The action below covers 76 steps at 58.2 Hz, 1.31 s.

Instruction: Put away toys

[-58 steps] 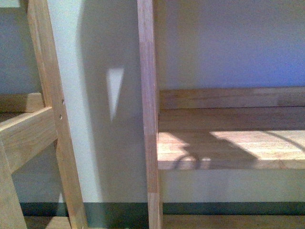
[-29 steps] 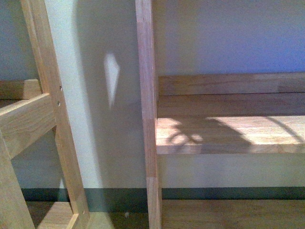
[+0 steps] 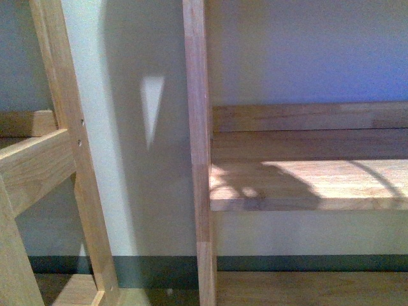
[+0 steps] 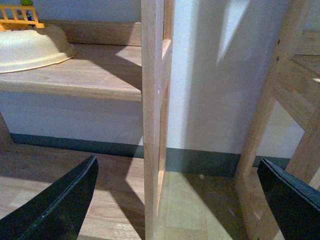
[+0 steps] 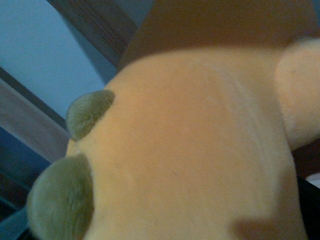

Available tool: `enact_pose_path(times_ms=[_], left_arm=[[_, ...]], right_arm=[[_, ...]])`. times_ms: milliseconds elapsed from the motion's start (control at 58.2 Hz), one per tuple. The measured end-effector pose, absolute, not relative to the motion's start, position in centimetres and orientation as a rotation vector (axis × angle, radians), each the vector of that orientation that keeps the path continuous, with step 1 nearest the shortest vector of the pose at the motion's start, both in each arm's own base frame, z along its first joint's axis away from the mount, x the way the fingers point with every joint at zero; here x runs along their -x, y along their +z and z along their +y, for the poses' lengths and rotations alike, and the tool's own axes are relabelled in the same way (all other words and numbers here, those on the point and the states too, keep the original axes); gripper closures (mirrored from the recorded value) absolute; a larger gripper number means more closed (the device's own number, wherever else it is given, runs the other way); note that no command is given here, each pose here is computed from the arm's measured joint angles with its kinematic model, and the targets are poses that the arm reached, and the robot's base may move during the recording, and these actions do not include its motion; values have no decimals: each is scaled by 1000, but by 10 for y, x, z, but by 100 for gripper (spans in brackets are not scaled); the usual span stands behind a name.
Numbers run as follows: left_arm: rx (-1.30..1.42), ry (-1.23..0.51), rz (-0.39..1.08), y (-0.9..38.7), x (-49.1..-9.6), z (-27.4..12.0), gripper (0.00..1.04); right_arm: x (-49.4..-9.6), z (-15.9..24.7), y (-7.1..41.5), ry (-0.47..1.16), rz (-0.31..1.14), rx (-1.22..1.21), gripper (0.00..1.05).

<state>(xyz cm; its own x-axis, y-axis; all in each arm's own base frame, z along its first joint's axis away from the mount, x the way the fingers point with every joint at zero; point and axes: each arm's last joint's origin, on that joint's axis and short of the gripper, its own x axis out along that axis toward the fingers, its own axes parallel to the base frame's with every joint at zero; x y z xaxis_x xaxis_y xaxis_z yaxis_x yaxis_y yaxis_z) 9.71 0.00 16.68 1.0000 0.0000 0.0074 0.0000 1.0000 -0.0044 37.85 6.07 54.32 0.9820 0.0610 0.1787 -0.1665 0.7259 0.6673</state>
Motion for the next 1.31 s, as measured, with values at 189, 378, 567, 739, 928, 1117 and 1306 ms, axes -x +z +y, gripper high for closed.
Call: enact_pose_path(times_ms=[189, 378, 567, 739, 928, 1117, 1306], left_arm=[[4, 0, -7, 167, -97, 0, 6], [4, 0, -7, 167, -97, 0, 6], [4, 0, -7, 167, -97, 0, 6], [4, 0, -7, 167, -97, 0, 6], [4, 0, -7, 167, -97, 0, 6], [4, 0, -7, 167, -97, 0, 6], [4, 0, -7, 167, -97, 0, 6]], right_arm=[[-356, 55, 562, 56, -268, -711, 0], [-323, 49, 581, 71, -345, -708, 0], [-299, 46, 587, 85, -385, -691, 0], [-281, 47, 578, 88, -402, -620, 0], [-230, 46, 563, 110, -459, -473, 0], [-168, 37, 523, 111, -494, -329, 0], [-127, 27, 472, 116, -455, -279, 0]])
